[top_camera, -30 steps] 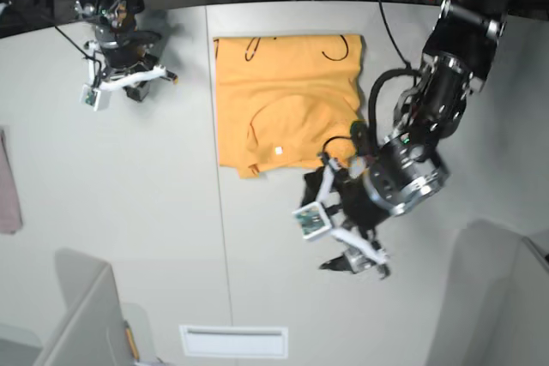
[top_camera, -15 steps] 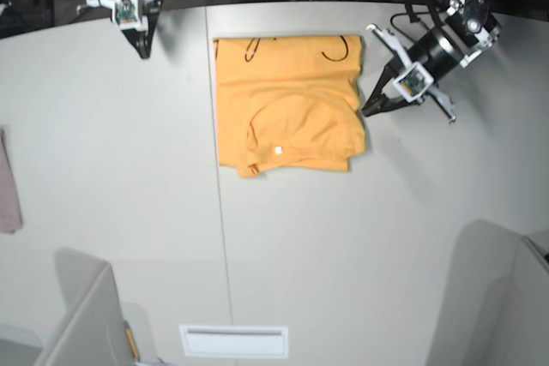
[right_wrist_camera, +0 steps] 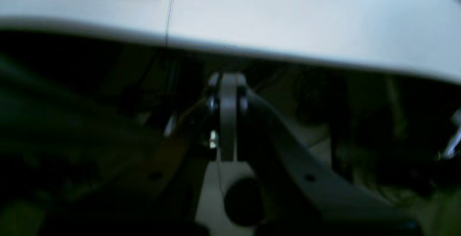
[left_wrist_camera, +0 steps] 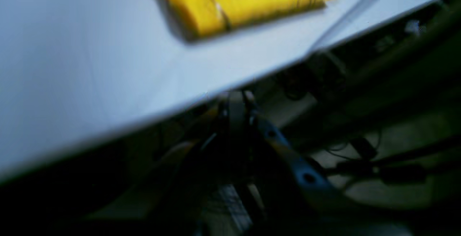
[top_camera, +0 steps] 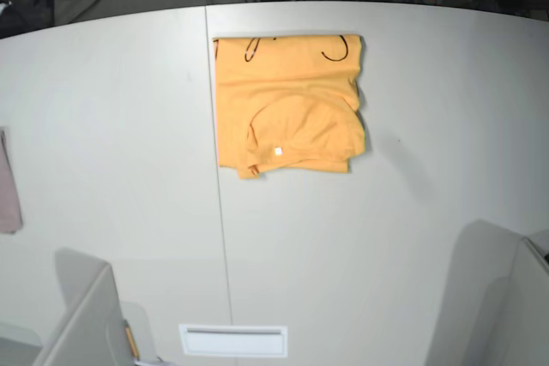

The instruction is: Fold the T-shirt properly

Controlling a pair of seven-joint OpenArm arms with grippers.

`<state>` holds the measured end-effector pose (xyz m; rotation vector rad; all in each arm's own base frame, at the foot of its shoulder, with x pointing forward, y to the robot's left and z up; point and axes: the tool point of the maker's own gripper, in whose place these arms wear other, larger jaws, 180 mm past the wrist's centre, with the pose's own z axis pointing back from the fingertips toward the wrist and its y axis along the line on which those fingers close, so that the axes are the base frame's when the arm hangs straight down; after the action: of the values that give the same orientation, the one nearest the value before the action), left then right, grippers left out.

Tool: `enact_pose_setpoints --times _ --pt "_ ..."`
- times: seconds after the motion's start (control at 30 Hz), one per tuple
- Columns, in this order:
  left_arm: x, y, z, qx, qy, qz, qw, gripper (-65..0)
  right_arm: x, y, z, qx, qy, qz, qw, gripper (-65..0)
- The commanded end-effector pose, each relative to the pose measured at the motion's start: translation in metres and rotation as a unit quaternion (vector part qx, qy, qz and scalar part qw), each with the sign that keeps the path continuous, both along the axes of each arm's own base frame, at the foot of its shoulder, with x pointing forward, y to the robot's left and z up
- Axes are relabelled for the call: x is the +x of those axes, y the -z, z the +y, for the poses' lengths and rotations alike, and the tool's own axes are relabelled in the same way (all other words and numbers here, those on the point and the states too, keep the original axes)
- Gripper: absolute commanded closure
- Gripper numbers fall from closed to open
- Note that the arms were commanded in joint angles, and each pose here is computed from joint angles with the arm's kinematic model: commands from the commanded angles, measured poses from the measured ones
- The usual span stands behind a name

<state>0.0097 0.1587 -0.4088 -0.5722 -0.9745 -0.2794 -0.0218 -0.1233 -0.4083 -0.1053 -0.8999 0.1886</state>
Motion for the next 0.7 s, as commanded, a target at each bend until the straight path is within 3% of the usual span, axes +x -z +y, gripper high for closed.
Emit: enact_pose_setpoints --times 0.0,0.17,0.37,0.57,0.67 --pt "-0.013 0.002 0.001 -0.015 -0.010 0.009 1.000 0.0 -0.015 0.005 -0.001 -0.004 -0.002 0.014 0.9999 0.0" --pt "-0.067 0.060 0.012 0.036 -0.042 0.081 0.995 0.0 -0.063 0.070 0.014 0.005 -0.032 0.107 0.9938 0.0" --pt "-0.119 0.119 0.006 0.097 -0.052 0.174 0.979 0.0 -0.110 0.136 0.017 -0.004 -0.066 0.208 0.9760 0.0" --pt "-0.151 0.177 0.004 0.168 -0.061 0.286 0.941 0.0 -0.153 0.193 0.002 -0.035 -0.133 0.322 0.9367 0.0" --pt "-0.148 0.194 0.000 0.177 -0.074 0.313 0.930 0.0 -0.150 0.210 -0.019 -0.063 -0.153 0.356 0.9197 0.0"
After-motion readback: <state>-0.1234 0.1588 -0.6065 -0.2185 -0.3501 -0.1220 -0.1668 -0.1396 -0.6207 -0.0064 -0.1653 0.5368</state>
